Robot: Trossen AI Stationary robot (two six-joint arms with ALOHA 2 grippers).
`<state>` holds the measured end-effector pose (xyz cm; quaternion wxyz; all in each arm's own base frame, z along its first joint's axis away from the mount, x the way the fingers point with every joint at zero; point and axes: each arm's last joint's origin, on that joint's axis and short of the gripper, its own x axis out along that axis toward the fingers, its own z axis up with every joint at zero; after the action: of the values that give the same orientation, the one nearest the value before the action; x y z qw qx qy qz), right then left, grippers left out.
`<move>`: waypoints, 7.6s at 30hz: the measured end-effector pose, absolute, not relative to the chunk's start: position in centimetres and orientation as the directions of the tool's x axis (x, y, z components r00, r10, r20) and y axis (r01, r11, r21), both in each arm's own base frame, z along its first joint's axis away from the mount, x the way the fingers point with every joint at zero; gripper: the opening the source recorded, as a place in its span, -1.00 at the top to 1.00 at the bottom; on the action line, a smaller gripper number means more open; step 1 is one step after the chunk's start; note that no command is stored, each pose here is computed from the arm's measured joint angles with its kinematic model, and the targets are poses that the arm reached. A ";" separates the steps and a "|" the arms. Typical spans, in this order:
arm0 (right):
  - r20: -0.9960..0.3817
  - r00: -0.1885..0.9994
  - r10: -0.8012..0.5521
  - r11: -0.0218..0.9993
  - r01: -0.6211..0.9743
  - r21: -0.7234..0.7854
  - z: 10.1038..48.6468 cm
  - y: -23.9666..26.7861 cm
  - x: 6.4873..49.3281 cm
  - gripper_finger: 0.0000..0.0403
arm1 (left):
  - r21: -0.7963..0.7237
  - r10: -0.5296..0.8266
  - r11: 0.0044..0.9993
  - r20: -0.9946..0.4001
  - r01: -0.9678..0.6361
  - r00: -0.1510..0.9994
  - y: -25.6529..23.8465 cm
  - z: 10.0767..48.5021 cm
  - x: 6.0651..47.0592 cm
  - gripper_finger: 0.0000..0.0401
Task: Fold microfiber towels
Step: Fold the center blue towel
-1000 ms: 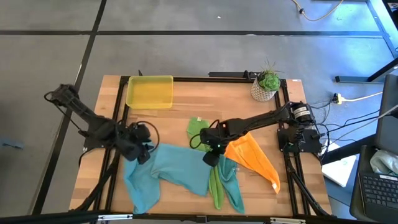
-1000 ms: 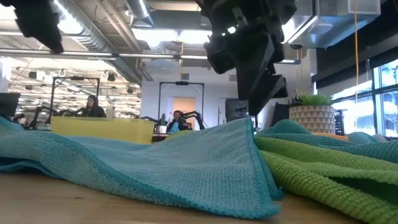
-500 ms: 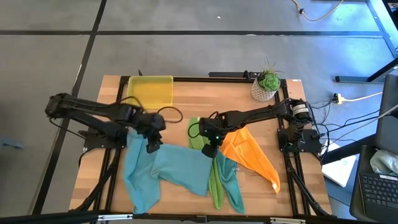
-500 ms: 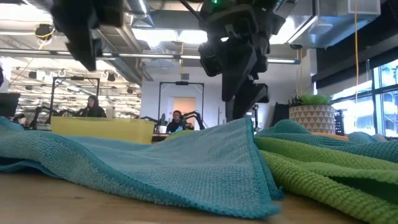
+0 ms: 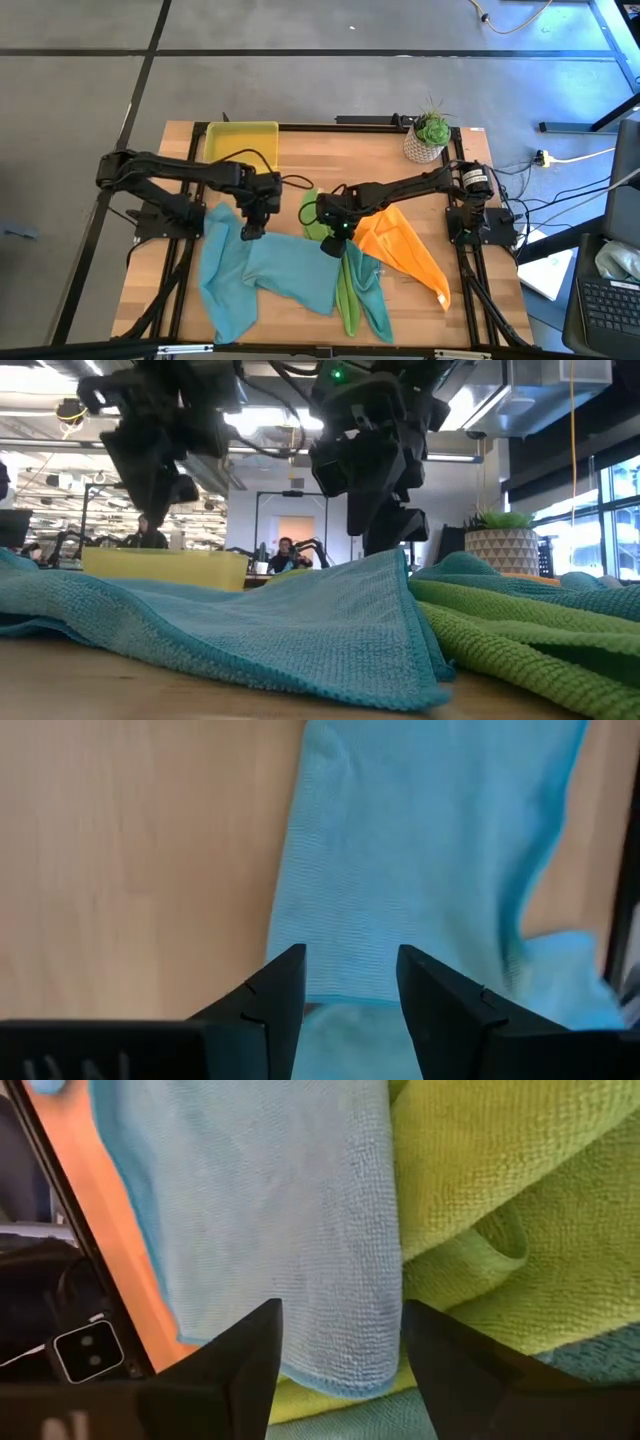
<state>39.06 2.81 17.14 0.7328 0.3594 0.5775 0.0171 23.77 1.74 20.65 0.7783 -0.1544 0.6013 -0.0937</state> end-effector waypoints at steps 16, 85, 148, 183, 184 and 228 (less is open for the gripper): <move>-0.840 0.259 0.477 0.742 0.394 0.542 15.1 4.4 39.2 0.24 | -0.428 -0.435 0.900 -0.889 0.078 0.141 2.1 17.2 25.2 0.26; -0.941 0.186 0.282 0.953 0.055 0.296 21.9 5.4 39.6 0.98 | -0.449 -0.473 0.874 -0.873 0.186 0.114 5.3 13.3 26.2 0.23; -0.950 0.208 0.233 0.969 0.037 0.246 22.9 5.2 39.2 0.98 | -0.317 -0.331 0.939 -0.938 0.135 0.102 5.9 13.3 26.2 0.26; -0.965 0.122 0.233 0.950 0.185 0.253 22.4 2.0 38.4 0.94 | -0.169 -0.183 0.983 -0.929 0.072 0.321 7.7 16.9 26.0 0.26; -0.965 0.122 0.233 0.950 0.184 0.252 22.4 2.1 38.4 0.95 | -0.187 -0.202 0.979 -0.917 0.076 0.343 7.9 16.9 26.1 0.26; -0.946 0.286 0.150 0.988 -0.014 0.152 27.1 3.9 40.0 0.95 | -0.352 -0.573 0.813 -0.345 0.464 0.743 6.1 20.8 32.8 0.26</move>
<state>40.03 3.95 27.15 0.7998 0.0573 0.5953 0.0511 32.78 6.06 20.82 0.9256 -0.1226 0.2232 -0.2802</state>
